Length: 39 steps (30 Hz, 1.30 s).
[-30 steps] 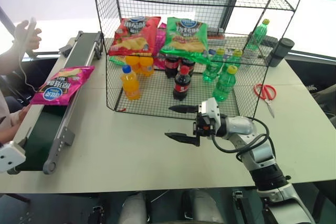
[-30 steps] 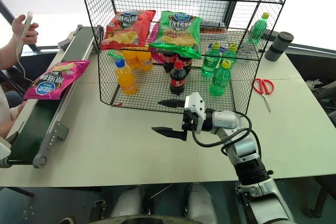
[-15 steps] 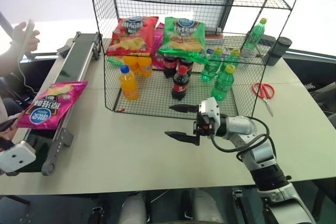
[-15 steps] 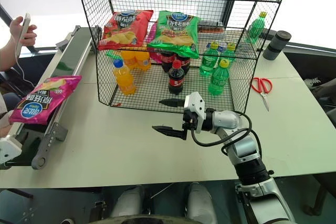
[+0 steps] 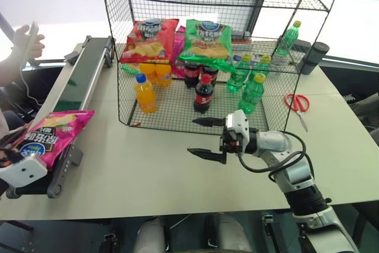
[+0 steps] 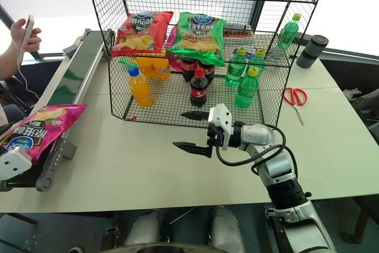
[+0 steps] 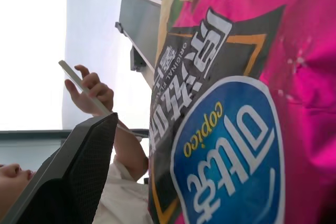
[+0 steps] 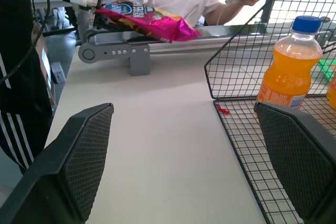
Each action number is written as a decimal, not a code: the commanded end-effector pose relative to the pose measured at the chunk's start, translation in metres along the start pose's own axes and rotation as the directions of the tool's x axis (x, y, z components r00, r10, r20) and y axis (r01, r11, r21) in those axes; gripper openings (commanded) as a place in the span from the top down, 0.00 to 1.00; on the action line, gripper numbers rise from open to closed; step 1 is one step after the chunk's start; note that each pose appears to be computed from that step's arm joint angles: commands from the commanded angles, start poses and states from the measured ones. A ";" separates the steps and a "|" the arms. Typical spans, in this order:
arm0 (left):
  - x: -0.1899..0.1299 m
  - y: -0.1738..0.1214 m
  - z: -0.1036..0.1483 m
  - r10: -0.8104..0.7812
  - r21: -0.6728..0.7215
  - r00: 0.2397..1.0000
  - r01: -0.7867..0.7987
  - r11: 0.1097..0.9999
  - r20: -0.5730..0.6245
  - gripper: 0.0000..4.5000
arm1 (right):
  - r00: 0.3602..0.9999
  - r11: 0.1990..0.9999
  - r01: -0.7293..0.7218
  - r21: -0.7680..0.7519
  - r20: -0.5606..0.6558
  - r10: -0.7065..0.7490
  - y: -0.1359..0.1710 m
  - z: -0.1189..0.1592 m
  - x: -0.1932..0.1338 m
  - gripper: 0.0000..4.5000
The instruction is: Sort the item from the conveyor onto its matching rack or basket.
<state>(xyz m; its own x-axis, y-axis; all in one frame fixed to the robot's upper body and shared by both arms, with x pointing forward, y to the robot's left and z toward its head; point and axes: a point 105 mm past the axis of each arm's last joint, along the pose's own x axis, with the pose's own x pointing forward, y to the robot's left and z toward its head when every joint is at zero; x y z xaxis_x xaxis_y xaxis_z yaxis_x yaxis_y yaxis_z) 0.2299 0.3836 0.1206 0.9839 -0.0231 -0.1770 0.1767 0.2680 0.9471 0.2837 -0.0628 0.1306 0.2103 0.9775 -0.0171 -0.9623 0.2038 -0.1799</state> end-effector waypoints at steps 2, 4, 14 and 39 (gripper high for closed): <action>0.004 0.014 0.005 0.026 0.011 1.000 -0.026 1.000 0.017 0.54 | 1.000 0.998 -0.002 -0.065 0.029 0.004 -0.001 0.016 0.001 0.00; 0.005 0.013 0.007 0.020 0.006 1.000 -0.020 1.000 0.023 0.75 | 1.000 0.998 0.005 -0.066 0.030 -0.003 -0.003 0.016 0.000 0.00; 0.008 0.030 0.012 0.100 -0.083 0.994 -0.096 0.992 0.037 0.99 | 0.999 0.997 0.023 -0.077 0.025 -0.021 -0.004 0.014 0.001 0.00; -0.050 0.054 0.157 -0.009 -0.611 0.613 0.790 0.054 0.790 0.99 | 0.998 0.992 0.016 0.126 0.052 -0.023 -0.019 0.027 -0.038 0.00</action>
<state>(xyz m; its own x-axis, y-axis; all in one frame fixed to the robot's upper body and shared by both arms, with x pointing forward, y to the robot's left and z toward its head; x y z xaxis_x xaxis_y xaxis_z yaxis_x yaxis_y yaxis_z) 0.2002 0.2695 0.2227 0.7117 -0.6955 0.0988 0.6987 0.6863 -0.2019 0.2970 -0.0983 0.1436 0.2564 0.9665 -0.0134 -0.9630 0.2542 -0.0891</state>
